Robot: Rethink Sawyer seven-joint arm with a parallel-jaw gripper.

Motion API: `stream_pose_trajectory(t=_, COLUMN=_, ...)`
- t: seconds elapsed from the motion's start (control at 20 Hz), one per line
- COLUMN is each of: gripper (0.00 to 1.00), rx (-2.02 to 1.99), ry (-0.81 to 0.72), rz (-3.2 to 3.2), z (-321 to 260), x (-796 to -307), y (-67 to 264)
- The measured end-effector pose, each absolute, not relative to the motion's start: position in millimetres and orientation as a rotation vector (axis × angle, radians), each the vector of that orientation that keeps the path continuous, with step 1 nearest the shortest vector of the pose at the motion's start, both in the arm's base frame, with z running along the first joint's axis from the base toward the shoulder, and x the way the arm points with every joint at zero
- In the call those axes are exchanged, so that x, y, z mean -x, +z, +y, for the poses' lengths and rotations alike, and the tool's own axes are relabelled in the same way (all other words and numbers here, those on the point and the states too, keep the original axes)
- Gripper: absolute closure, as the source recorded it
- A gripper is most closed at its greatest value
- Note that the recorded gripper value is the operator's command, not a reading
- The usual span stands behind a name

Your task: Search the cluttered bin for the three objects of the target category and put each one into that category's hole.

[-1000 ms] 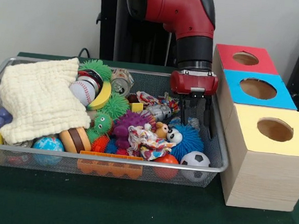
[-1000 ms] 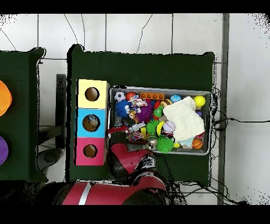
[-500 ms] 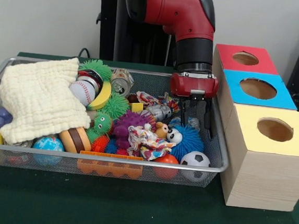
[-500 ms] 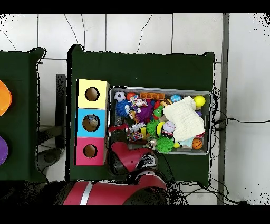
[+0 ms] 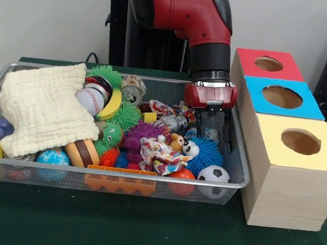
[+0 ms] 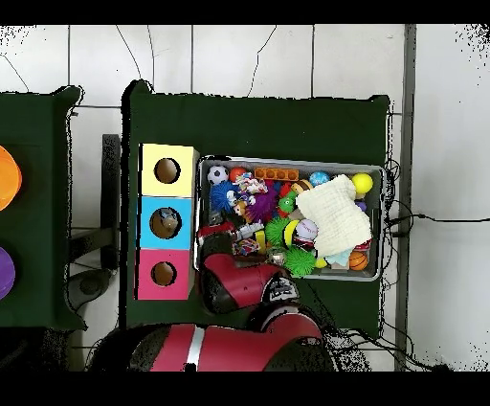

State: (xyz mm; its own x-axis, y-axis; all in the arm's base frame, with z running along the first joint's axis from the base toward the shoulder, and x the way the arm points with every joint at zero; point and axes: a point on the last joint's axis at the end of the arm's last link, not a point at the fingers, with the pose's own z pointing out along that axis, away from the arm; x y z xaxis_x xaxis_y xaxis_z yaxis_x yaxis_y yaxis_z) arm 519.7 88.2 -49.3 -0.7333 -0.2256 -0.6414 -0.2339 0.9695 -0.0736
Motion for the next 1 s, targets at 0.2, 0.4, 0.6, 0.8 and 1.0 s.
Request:
stream_pose_trajectory(t=0.2, gripper=0.00, rx=0.315, ry=0.043, rz=2.426, z=86.1, x=-520.9, y=-49.6)
stream_pose_trajectory(t=0.4, gripper=0.00, rx=0.313, ry=0.057, rz=2.424, z=84.9, x=-521.0, y=-50.2)
stream_pose_trajectory(t=0.6, gripper=0.00, rx=0.310, ry=0.058, rz=2.424, z=84.8, x=-521.5, y=-50.3)
stream_pose_trajectory(t=0.8, gripper=0.00, rx=0.309, ry=0.059, rz=2.424, z=84.9, x=-521.5, y=-50.4)
stream_pose_trajectory(t=1.0, gripper=0.00, rx=0.309, ry=0.059, rz=2.424, z=84.8, x=-521.5, y=-50.4)
